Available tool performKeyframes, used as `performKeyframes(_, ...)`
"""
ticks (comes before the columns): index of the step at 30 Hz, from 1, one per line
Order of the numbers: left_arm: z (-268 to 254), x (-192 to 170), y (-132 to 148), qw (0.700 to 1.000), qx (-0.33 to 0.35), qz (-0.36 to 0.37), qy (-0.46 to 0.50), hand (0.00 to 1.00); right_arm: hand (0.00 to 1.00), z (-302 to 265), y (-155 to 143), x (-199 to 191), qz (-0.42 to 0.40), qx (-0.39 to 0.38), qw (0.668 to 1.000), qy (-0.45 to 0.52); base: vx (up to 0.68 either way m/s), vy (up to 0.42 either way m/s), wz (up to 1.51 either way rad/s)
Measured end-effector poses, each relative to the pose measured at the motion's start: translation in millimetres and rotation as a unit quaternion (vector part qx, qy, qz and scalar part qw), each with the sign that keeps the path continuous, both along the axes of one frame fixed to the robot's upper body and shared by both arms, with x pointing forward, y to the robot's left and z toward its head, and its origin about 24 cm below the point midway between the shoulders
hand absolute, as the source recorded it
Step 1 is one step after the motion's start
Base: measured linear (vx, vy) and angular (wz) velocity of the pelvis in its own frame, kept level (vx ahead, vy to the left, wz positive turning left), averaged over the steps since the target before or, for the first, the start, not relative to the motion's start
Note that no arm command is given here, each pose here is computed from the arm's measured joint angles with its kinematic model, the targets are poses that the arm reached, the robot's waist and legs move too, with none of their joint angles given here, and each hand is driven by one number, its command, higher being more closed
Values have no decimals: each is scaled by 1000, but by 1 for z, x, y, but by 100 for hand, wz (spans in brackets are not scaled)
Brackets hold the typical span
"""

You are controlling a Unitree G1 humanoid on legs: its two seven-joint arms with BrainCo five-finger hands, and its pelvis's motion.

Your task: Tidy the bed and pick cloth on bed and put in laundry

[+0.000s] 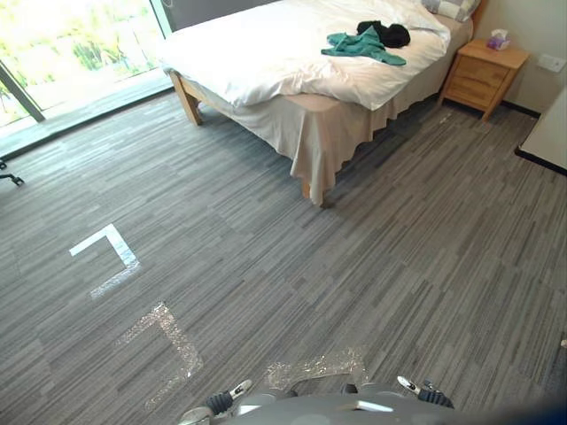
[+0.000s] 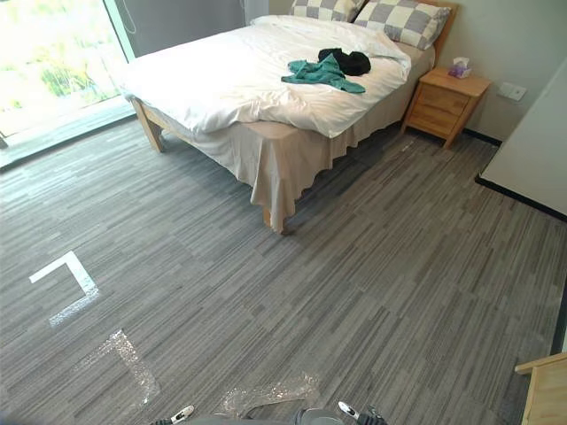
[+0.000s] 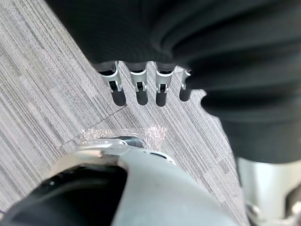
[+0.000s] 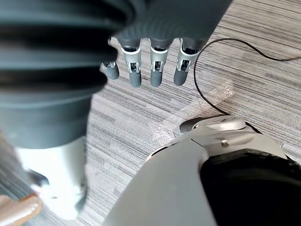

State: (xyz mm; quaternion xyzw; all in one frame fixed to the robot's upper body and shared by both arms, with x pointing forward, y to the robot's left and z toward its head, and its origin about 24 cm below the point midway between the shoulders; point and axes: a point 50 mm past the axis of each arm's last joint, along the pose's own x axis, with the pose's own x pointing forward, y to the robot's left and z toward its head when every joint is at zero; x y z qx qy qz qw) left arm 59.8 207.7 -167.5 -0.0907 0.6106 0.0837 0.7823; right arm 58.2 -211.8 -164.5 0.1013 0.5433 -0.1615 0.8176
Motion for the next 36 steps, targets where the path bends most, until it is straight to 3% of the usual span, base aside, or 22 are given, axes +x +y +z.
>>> performKeyframes(36,3,13,5,999,11,-51,-5,0,0,2,5,15,-9,10,999,-29,2,1,-4)
